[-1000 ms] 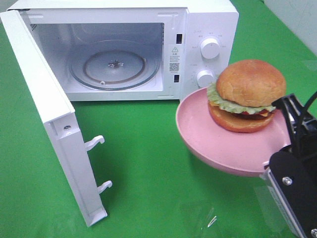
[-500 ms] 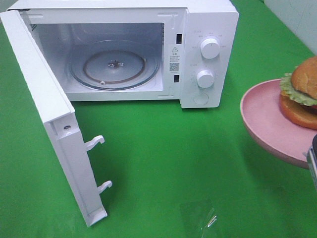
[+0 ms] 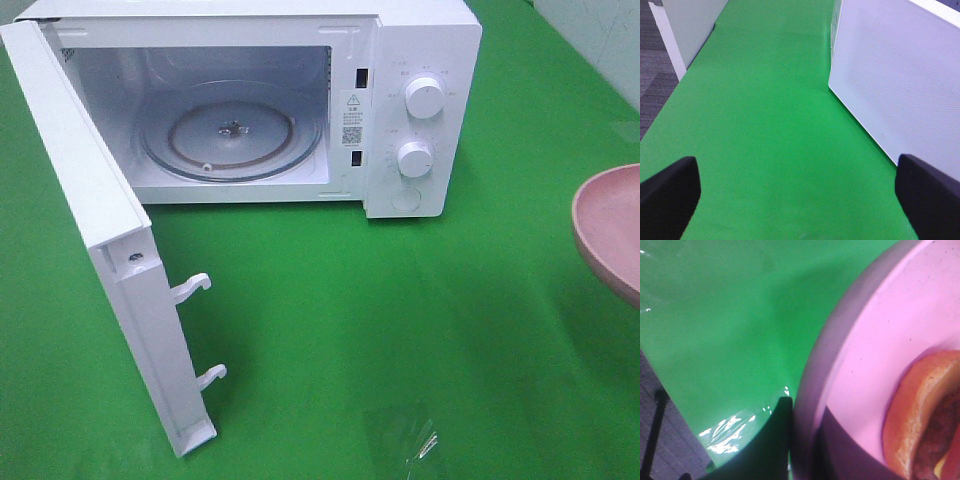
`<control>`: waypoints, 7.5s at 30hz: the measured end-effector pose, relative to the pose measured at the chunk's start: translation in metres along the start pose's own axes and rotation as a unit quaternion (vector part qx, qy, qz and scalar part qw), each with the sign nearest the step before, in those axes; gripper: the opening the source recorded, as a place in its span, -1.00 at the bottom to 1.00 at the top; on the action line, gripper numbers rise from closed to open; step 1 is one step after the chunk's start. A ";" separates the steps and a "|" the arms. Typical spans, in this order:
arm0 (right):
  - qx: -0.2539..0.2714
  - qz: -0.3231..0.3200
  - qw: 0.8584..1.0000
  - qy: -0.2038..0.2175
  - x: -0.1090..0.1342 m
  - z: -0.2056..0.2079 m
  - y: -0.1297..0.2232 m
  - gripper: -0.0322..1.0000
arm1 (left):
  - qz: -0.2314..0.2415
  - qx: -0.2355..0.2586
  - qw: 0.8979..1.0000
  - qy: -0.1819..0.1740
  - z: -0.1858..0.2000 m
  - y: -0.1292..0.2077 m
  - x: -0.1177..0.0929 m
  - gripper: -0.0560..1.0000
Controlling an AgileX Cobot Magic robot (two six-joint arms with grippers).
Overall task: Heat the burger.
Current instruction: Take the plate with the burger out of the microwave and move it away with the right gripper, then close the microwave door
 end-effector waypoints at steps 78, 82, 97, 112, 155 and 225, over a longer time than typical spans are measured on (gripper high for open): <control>0.094 -0.396 0.911 -0.065 0.014 -0.155 0.012 -0.24 | 0.000 0.000 1.000 0.000 0.000 0.000 0.000 0.98; 0.079 -0.408 0.908 -0.056 0.007 -0.149 0.009 -0.01 | 0.000 0.000 1.000 0.000 0.000 0.000 0.000 0.98; -0.076 -0.540 0.838 0.000 -0.053 -0.066 -0.011 0.61 | 0.000 0.000 1.000 0.000 0.000 0.000 0.000 0.98; -0.131 -0.590 0.794 -0.065 -0.050 0.037 -0.008 0.62 | 0.000 0.000 1.000 0.000 0.000 0.000 0.000 0.98; -0.272 -0.660 0.696 0.071 0.005 0.112 0.064 0.55 | 0.000 0.000 1.000 0.000 0.000 0.000 0.000 0.98; -0.272 -0.660 0.696 0.071 0.005 0.112 0.064 0.54 | -0.026 -0.040 0.999 -0.016 -0.070 -0.080 0.008 -0.36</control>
Point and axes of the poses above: a point on each arm's last joint axis where the gripper is mounted, z pointing back along that axis away from the gripper, x along the wrist's bending axis when the last joint is at zero, y = z × x, the point moved 10 cm from there along -z, pointing out along that axis toward the gripper, and after that the axes turned 6 degrees about -z, right-handed, at the moved point
